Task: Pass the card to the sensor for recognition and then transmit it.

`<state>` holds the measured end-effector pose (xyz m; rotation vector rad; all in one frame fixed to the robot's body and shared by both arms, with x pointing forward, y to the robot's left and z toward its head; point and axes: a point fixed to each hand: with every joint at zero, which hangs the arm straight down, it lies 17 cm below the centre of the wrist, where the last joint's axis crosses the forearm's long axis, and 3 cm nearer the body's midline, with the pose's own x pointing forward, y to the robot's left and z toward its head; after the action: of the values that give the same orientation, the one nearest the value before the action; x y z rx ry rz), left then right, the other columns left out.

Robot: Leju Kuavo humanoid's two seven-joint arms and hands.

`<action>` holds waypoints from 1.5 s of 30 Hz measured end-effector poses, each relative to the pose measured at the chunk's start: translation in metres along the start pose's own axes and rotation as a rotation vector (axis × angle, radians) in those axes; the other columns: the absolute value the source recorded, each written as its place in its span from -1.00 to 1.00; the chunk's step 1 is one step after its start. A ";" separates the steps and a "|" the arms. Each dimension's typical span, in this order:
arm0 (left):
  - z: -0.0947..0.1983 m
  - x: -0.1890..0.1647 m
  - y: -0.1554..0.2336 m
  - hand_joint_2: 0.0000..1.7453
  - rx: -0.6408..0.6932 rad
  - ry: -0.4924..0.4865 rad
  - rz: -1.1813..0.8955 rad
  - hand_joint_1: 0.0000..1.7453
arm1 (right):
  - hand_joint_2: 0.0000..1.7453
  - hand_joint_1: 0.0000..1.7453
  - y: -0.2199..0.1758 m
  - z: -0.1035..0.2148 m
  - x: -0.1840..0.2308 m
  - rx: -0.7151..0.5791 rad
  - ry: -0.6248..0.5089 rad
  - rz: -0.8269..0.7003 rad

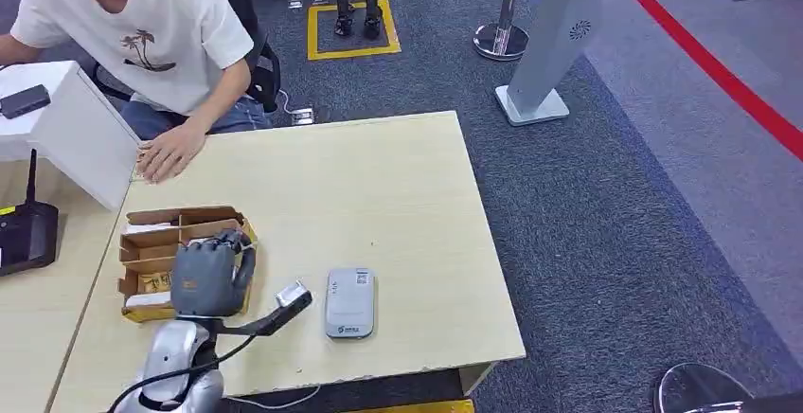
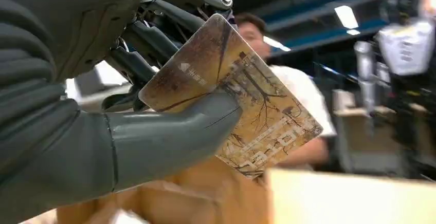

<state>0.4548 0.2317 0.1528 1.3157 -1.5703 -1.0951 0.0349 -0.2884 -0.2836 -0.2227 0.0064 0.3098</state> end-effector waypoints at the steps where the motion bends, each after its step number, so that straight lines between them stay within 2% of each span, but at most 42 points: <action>1: -0.005 -0.017 0.008 1.00 0.022 0.022 -0.028 1.00 | 1.00 -1.00 0.000 0.000 0.000 0.001 0.000 0.001; 3: -0.013 -0.060 0.023 1.00 0.050 0.079 -0.086 1.00 | 1.00 -1.00 0.002 0.000 -0.008 0.010 0.042 0.016; 7: -0.014 -0.116 0.044 1.00 0.115 0.144 -0.153 1.00 | 1.00 -1.00 0.006 0.001 -0.022 0.021 0.080 0.034; 14: -0.019 -0.191 0.072 1.00 0.136 0.238 -0.279 1.00 | 1.00 -1.00 0.008 0.001 -0.025 0.028 0.086 0.040; 17: -0.017 -0.235 0.084 1.00 0.128 0.295 -0.340 1.00 | 1.00 -1.00 0.008 0.001 -0.025 0.028 0.090 0.042; 22: -0.012 -0.277 0.091 1.00 0.100 0.355 -0.395 1.00 | 1.00 -1.00 0.006 0.001 -0.026 0.027 0.091 0.041; 29: -0.007 -0.299 0.087 1.00 0.071 0.391 -0.418 1.00 | 1.00 -1.00 0.006 0.001 -0.025 0.029 0.088 0.040; 42: -0.021 -0.284 0.075 1.00 0.038 0.371 -0.400 1.00 | 1.00 -1.00 0.007 0.001 -0.024 0.031 0.086 0.029; 43: -0.023 -0.281 0.073 1.00 0.033 0.364 -0.398 -0.52 | 1.00 -1.00 0.007 0.001 -0.024 0.031 0.087 0.027; 44: -0.025 -0.276 0.070 1.00 0.027 0.356 -0.394 -1.00 | 1.00 -1.00 0.007 0.001 -0.024 0.032 0.087 0.027; 45: -0.027 -0.272 0.067 1.00 0.021 0.348 -0.390 -1.00 | 1.00 -1.00 0.007 0.001 -0.024 0.032 0.087 0.026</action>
<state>0.4987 0.5028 0.2131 1.7690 -1.0996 -1.0076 0.0097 -0.2892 -0.2834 -0.2043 0.0998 0.3257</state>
